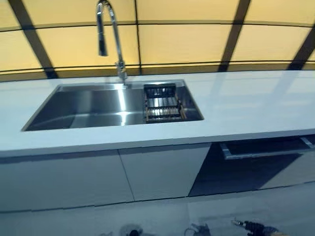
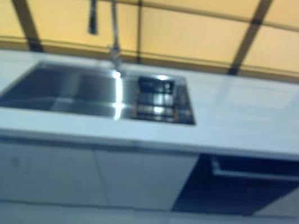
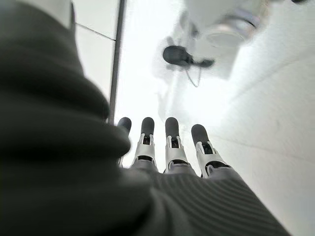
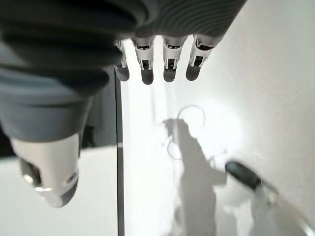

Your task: Take plates into dishwasher

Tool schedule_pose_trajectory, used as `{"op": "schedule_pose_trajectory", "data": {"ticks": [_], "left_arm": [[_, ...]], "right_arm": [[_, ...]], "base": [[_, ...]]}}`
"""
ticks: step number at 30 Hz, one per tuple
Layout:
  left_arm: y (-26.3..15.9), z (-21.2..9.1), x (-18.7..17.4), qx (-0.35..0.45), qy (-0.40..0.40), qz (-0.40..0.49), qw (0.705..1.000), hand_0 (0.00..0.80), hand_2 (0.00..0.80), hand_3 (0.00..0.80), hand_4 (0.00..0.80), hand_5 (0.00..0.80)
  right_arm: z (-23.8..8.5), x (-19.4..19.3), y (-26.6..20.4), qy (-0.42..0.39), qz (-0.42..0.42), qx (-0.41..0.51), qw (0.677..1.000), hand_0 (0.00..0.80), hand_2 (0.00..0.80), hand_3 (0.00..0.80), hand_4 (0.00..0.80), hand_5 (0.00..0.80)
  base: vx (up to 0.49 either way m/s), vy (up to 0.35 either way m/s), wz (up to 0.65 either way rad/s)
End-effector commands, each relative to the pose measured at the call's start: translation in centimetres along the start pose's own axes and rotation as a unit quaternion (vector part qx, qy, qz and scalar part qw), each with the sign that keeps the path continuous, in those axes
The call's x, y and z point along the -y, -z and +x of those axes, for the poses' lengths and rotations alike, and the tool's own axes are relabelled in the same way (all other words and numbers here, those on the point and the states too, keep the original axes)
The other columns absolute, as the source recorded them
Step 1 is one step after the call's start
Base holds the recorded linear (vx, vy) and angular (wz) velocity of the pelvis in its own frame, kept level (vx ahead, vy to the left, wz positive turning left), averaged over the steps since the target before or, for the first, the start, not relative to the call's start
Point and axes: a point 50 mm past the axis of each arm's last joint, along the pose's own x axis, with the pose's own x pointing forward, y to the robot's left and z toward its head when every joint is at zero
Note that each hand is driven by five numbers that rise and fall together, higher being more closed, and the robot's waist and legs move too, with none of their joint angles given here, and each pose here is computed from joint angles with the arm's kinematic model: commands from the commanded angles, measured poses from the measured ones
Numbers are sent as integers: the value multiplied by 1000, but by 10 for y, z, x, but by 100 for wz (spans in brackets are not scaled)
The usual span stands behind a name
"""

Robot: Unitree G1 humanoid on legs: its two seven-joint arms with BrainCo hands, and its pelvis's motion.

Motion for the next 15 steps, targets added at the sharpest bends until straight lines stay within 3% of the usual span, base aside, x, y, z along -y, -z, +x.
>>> {"op": "schedule_pose_trajectory", "data": {"ticks": [1, 4, 8, 15], "left_arm": [[-39, 1, 2, 23, -7, 102, 994, 0, 0, 0, 0, 0], [-29, 4, 15, -18, 13, 76, 997, 0, 0, 0, 0, 0], [-12, 4, 28, -20, 33, 28, 999, 0, 0, 0, 0, 0], [-11, 3, 26, -3, 17, 13, 1000, 0, 0, 0, 0, 0]], "right_arm": [[2, -3, -23, 17, 24, 62, 998, 0, 0, 0, 0, 0], [6, -24, 2, 8, 116, 7, 993, 0, 0, 0, 0, 0], [6, -41, 32, -6, 93, -48, 994, 0, 0, 0, 0, 0], [7, -53, 33, -22, 92, -55, 994, 0, 0, 0, 0, 0]], "base": [[-84, 258, 34], [-42, 228, 40], [-15, 148, -12], [-16, 43, -12]]}}
